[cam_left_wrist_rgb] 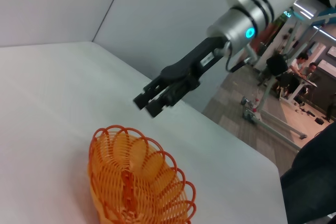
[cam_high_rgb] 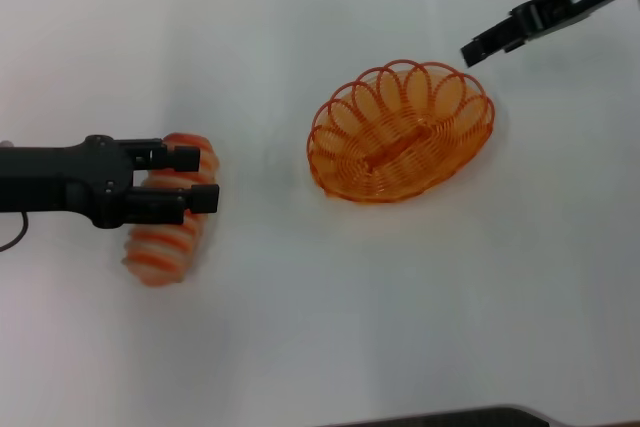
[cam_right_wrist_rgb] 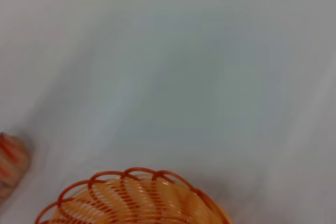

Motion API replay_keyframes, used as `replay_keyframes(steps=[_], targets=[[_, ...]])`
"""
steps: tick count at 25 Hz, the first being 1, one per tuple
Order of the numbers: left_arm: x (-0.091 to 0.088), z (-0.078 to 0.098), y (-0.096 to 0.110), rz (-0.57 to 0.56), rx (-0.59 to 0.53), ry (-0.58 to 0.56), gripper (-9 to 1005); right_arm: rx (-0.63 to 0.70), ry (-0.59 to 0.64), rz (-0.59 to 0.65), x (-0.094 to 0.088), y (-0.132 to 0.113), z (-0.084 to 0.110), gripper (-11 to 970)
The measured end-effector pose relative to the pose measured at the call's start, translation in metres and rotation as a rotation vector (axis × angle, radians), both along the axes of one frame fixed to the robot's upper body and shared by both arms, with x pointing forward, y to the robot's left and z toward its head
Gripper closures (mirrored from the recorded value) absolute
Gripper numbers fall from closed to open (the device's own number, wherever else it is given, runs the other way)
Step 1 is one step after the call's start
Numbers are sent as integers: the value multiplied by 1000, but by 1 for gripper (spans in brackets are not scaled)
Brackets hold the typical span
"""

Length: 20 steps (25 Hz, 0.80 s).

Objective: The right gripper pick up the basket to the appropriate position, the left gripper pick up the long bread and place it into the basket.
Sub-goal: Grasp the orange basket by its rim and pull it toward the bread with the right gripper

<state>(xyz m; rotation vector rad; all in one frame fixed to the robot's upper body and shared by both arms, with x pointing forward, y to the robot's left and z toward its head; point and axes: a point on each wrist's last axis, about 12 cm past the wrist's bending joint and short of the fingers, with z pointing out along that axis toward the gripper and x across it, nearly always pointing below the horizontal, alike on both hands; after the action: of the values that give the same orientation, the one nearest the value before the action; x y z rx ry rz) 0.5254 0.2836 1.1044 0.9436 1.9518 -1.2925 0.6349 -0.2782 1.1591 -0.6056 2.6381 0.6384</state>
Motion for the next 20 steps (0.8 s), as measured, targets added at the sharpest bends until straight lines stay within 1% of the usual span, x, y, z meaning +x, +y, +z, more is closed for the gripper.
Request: replay_keyframes(steps=[5, 10, 15, 20], targets=[[-2, -2, -2, -2, -6, 2, 217, -61, 22, 6, 3, 14, -20, 258], [-2, -2, -2, -1, -6, 2, 218, -80, 32, 16, 3, 22, -31, 269], [-1, -2, -3, -1, -4, -2, 218, -87, 37, 19, 1, 24, -39, 281], [1, -2, -3, 6, 1, -5, 218, -78, 42, 24, -1, 22, -41, 405]])
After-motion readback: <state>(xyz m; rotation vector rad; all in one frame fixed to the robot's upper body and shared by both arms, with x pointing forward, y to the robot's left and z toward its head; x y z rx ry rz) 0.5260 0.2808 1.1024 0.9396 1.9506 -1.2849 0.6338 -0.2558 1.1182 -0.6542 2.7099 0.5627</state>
